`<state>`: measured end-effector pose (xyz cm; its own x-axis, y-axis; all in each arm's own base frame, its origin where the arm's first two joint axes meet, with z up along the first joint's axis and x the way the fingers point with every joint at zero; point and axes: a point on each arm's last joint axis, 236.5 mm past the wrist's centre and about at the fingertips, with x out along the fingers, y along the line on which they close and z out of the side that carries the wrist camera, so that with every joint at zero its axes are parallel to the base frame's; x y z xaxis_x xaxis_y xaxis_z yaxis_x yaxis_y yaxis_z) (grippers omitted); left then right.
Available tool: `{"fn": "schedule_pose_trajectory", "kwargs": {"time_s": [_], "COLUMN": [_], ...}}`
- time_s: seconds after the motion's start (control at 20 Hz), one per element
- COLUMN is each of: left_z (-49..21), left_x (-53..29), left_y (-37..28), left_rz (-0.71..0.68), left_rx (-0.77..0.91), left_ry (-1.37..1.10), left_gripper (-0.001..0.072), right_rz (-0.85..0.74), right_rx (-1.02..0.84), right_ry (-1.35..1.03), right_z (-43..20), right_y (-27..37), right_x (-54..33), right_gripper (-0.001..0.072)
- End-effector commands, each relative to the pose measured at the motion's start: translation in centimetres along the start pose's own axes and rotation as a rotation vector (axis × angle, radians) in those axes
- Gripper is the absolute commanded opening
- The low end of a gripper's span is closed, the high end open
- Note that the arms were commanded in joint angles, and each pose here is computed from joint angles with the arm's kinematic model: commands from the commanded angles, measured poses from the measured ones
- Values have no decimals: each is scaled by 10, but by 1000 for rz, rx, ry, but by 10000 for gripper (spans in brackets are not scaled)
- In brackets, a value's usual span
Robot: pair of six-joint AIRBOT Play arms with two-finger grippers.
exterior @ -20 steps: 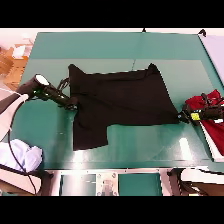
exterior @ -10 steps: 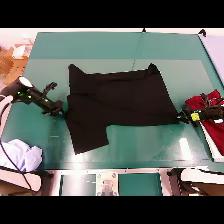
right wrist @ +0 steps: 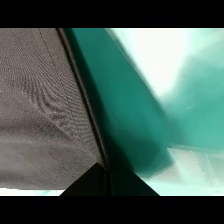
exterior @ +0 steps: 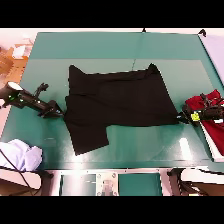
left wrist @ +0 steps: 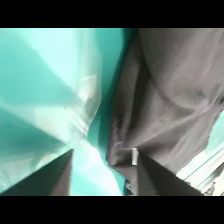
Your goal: Fold the shirts.
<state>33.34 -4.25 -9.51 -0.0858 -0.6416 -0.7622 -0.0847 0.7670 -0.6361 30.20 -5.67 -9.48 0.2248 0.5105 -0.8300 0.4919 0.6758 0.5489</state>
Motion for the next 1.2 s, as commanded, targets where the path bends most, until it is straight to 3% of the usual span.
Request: {"fn": "schedule_pose_trajectory", "kwargs": {"time_s": [0.0, 0.3, 0.35, 0.4, 0.45, 0.5, 0.7, 0.85, 1.0, 1.15], "left_z": [-2, -11, -14, -15, -15, -14, -8, 21, 26, -35], "left_x": [13, 30, 32, 33, 34, 33, 19, -55, -169, -291], "left_y": [-11, -23, -23, -25, -28, -29, -51, -138, -241, -363], "left_rz": [-115, -188, -181, -184, -191, -195, -266, -486, -512, -414], "left_rx": [17, 18, 28, 38, 47, 57, 84, 215, 497, 884], "left_ry": [-42, -48, -34, -25, -29, -32, -41, -167, -428, -769], "left_gripper": [422, 420, 366, 207, 163, 20, 26, 26, 25, 26], "right_rz": [0, 0, 1, 1, 1, 8, 184, 421, 659, 957], "right_rx": [-1, -1, -1, -1, 0, 2, -35, -146, -391, -720], "right_ry": [0, 1, 1, 1, 1, -1, -13, -125, -367, -664], "right_z": [0, 0, 0, 0, 0, 0, 3, 20, 23, -42], "right_y": [0, 0, 0, 0, 0, 2, 48, 126, 234, 346], "right_x": [0, 0, 0, 0, 0, 0, -8, -63, -182, -343], "right_gripper": [13, 13, 13, 13, 13, 13, 13, 13, 13, 13]}}
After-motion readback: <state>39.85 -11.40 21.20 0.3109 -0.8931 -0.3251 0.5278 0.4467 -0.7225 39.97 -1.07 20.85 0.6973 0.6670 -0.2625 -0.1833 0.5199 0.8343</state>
